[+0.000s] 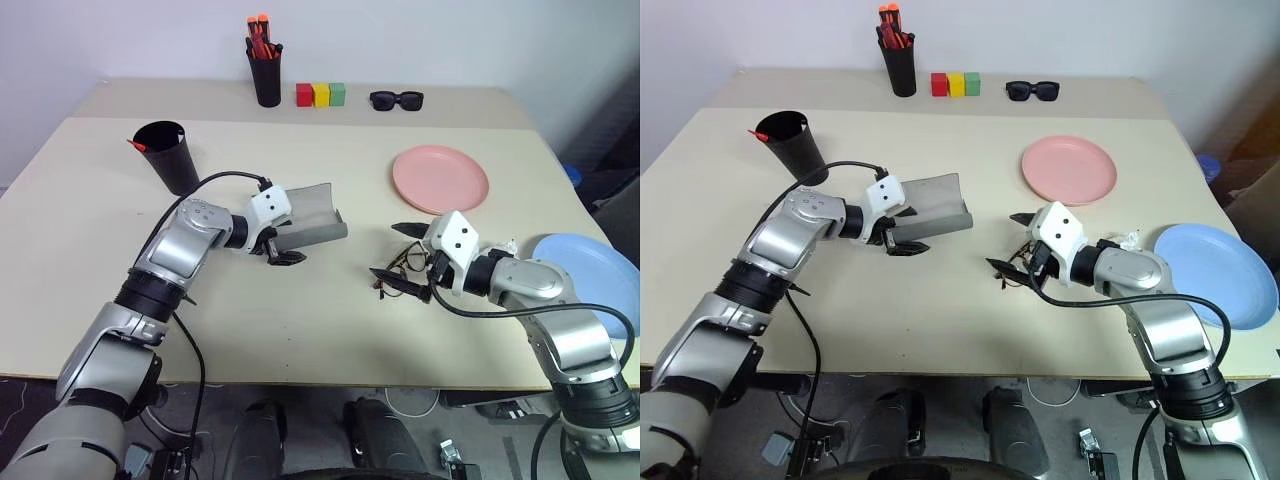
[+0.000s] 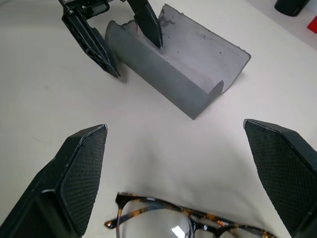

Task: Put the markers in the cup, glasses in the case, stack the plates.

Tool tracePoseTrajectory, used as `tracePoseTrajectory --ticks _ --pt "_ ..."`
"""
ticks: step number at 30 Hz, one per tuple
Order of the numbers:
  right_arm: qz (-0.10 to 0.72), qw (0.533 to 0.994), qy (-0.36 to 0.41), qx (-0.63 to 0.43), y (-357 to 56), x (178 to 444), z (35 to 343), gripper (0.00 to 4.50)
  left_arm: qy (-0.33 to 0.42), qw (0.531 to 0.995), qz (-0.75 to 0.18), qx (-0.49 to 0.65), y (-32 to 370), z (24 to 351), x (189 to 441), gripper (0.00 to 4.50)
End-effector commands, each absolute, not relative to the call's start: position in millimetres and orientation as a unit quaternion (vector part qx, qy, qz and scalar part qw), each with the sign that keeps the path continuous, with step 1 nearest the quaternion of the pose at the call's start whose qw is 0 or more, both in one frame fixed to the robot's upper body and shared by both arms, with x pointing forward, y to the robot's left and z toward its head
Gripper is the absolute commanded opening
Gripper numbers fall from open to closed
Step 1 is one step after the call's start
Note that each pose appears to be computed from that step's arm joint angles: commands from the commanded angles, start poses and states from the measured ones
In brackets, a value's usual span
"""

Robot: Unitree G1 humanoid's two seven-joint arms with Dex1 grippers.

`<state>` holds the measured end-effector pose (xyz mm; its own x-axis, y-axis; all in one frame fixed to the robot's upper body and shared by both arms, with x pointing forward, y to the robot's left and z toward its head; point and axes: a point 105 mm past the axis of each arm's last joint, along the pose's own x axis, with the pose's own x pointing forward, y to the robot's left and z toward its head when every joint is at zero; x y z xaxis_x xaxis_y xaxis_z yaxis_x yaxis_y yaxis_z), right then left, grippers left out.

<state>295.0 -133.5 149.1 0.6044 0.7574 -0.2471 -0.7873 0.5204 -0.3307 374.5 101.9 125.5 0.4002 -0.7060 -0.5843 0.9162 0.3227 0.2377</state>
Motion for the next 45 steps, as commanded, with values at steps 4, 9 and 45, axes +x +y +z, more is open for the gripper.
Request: tracePoseTrajectory --ticks 4,9,45 --pt "0.445 0.868 0.022 -0.219 -133 286 157 4.50 0.182 0.782 -0.522 0.288 98 133 378 2.63" --pt "0.449 0.867 0.024 -0.218 -131 286 155 4.50 0.164 0.773 -0.525 0.315 101 134 376 0.03" --pt "0.443 0.838 0.016 -0.320 -145 302 168 4.50 0.100 0.719 -0.575 0.379 118 134 346 3.87"
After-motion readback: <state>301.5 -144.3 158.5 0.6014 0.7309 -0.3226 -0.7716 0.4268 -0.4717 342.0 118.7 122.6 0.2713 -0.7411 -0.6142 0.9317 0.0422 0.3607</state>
